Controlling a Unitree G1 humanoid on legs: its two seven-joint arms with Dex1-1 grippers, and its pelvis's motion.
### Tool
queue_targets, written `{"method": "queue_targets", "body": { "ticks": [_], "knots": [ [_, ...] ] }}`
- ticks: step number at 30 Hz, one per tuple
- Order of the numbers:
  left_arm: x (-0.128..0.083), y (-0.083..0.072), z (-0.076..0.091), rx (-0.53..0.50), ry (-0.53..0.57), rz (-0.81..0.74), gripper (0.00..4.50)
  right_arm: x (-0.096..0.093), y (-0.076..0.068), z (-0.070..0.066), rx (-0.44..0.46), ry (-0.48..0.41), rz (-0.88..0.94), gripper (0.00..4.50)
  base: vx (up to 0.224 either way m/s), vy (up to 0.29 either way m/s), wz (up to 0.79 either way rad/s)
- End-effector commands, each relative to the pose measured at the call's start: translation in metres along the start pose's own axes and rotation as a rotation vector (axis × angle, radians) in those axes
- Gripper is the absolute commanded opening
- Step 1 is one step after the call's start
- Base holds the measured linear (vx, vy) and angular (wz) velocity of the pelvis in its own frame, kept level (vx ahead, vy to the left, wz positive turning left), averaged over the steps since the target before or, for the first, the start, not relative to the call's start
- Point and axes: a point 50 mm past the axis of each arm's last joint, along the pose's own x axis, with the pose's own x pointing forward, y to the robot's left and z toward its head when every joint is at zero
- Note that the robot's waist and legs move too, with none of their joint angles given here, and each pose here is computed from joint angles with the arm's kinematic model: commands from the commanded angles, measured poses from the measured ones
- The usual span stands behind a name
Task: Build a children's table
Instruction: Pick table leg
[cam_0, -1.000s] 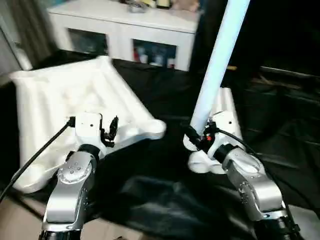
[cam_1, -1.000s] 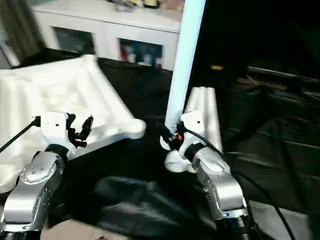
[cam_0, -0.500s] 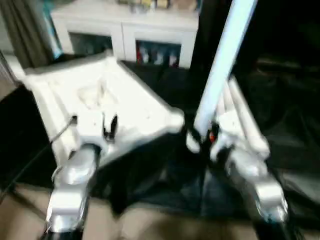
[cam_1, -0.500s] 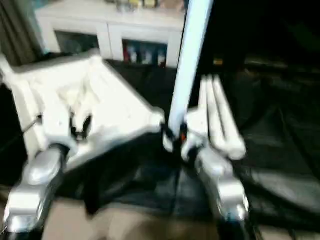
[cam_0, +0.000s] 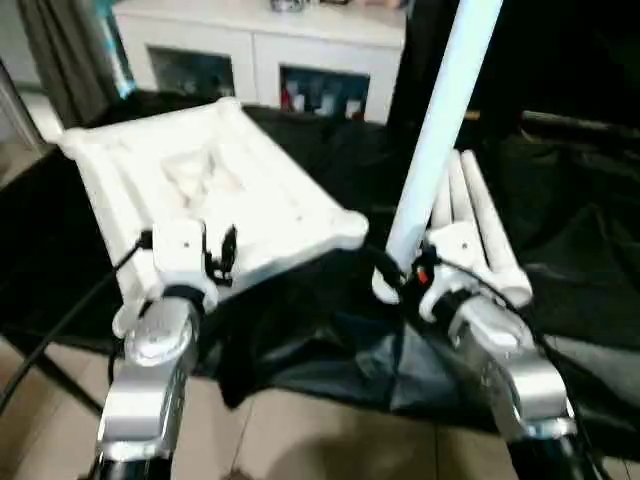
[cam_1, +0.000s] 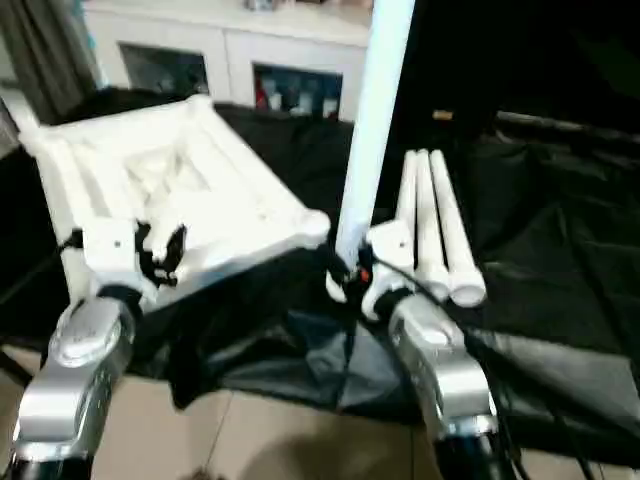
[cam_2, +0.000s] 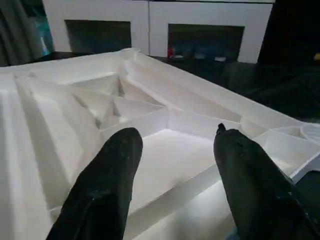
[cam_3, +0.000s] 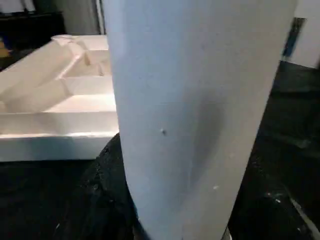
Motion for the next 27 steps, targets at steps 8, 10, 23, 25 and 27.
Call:
{"method": "queue_targets", "body": {
  "ticks": [8, 10, 23, 25, 27],
  "knots": [
    [-0.0015, -0.0008, 0.0008, -0.012, 0.002, -0.007, 2.72, 0.0, -0.0053, 0.0103, -0.016, -0.037, -0.015, 1.91, 0.058, 0.041, -0.01],
    [-0.0019, -0.001, 0.0008, -0.014, 0.002, -0.007, 2.72, 0.0001, -0.0055, 0.0101, -0.014, -0.036, -0.017, 1.91, 0.115, 0.014, -0.06],
    [-0.0042, -0.0025, -0.0006, -0.019, 0.003, -0.005, 2.72, -0.0004, -0.0015, 0.0094, -0.045, -0.02, 0.016, 1.91, 0.172, -0.056, -0.03],
    [-0.0042, -0.001, -0.0016, -0.024, 0.011, 0.008, 2.72, -0.0001, -0.0019, 0.0094, -0.027, -0.025, 0.008, 1.91, 0.165, -0.013, 0.13],
    [-0.0049, 0.0, -0.0025, -0.022, 0.015, 0.009, 2.72, 0.0007, -0.0037, 0.0094, 0.005, -0.027, -0.009, 1.91, 0.16, 0.063, -0.02]
  ]
}}
